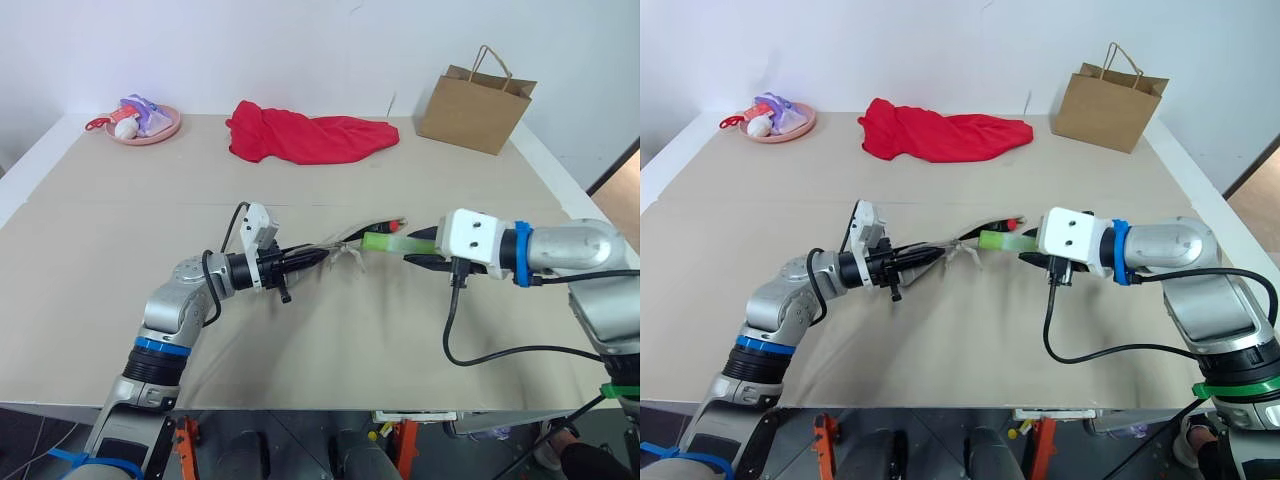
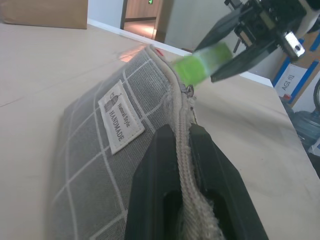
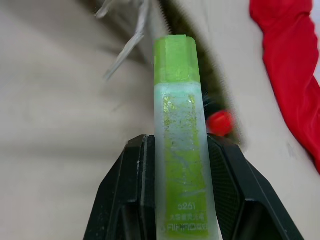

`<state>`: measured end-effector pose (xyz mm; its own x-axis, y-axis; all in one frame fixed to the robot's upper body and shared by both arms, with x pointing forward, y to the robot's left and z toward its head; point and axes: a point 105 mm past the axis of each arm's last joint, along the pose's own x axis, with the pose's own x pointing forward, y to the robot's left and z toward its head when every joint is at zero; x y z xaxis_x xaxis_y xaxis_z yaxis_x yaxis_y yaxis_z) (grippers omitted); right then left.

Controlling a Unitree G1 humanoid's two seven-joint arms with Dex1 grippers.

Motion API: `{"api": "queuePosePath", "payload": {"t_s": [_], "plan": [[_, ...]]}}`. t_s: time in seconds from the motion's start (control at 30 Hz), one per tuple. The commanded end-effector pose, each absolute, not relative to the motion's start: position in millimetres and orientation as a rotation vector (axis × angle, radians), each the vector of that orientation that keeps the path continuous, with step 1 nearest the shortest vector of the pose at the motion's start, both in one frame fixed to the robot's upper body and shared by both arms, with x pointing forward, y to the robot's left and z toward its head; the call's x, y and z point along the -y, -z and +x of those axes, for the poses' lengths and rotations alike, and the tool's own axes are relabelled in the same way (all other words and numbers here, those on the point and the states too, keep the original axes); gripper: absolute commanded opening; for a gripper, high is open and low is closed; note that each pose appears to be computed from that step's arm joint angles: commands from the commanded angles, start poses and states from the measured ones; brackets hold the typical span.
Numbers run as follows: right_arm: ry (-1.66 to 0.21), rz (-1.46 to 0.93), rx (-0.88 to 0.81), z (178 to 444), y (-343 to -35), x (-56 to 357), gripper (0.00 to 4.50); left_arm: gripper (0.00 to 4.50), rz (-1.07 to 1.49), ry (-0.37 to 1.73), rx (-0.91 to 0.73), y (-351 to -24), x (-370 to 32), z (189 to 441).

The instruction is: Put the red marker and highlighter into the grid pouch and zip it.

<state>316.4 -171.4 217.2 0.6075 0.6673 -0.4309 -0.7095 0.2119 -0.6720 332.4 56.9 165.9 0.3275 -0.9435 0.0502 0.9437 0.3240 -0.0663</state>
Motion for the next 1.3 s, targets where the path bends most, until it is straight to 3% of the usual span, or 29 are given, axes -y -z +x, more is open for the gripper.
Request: {"api": "queuePosePath", "payload": {"t_s": [0.03, 0.53, 0.87, 1.3], "plan": [[-0.900, -0.987, -0.022, 318, -235, 183, 1.07, 0.00, -0.066, 1.257, 0.055, -177, -57, 328], [-0.910, -1.057, -0.083, 314, -216, 186, 1.07, 0.00, -0.054, 1.281, 0.053, -180, -53, 330], [-1.045, -1.091, -0.028, 320, -191, 137, 1.07, 0.00, 0.049, 1.381, 0.036, -173, -44, 325], [-1.213, -1.002, 0.160, 313, -190, 73, 1.07, 0.00, 0.073, 1.478, 0.005, -163, -35, 316]]}}
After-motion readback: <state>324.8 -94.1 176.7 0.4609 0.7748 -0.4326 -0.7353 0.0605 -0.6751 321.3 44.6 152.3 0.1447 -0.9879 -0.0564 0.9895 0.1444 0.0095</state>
